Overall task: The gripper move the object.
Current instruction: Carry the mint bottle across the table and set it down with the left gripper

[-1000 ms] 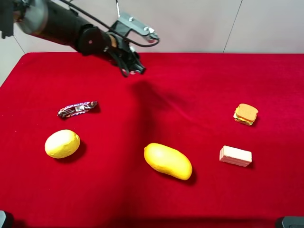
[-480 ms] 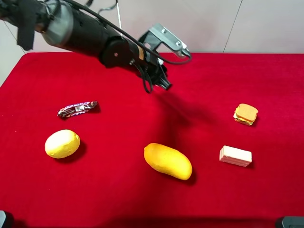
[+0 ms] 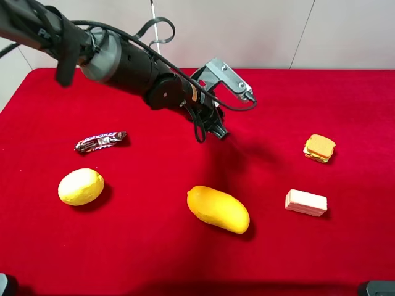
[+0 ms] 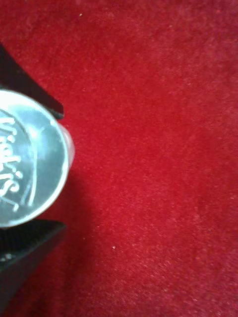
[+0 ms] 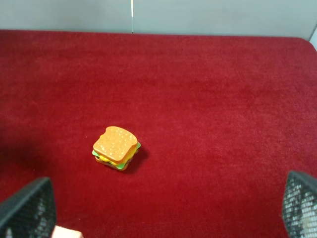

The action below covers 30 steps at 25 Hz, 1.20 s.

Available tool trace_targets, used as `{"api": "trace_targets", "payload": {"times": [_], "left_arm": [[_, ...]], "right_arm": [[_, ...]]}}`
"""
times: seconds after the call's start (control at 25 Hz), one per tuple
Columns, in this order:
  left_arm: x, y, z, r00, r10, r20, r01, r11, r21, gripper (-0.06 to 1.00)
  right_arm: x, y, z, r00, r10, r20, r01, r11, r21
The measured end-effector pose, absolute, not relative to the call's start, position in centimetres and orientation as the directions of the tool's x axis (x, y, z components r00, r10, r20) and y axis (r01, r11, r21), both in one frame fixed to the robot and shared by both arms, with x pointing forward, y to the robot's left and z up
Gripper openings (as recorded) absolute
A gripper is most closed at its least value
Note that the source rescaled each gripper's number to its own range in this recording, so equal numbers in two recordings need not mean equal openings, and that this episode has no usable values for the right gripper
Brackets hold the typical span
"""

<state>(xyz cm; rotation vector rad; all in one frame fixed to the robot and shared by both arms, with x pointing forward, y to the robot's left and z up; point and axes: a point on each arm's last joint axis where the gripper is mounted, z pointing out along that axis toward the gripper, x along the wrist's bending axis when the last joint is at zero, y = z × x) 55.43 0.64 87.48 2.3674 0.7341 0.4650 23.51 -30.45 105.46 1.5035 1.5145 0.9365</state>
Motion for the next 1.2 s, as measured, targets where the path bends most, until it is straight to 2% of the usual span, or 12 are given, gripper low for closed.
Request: {"api": "trace_targets", "payload": {"times": [0.16, 1.2], "left_arm": [[55.4, 0.66, 86.6, 0.787, 0.601, 0.142, 0.397, -0.668, 0.629, 0.0], [55.44, 0.58, 86.61, 0.787, 0.601, 0.141, 0.392, -0.662, 0.638, 0.0]], "right_arm": [[23.51, -30.45, 105.46, 0.014, 0.999, -0.033, 0.417, 0.024, 0.909], [23.51, -30.45, 105.46, 0.014, 0.999, -0.033, 0.416, 0.024, 0.909]]}}
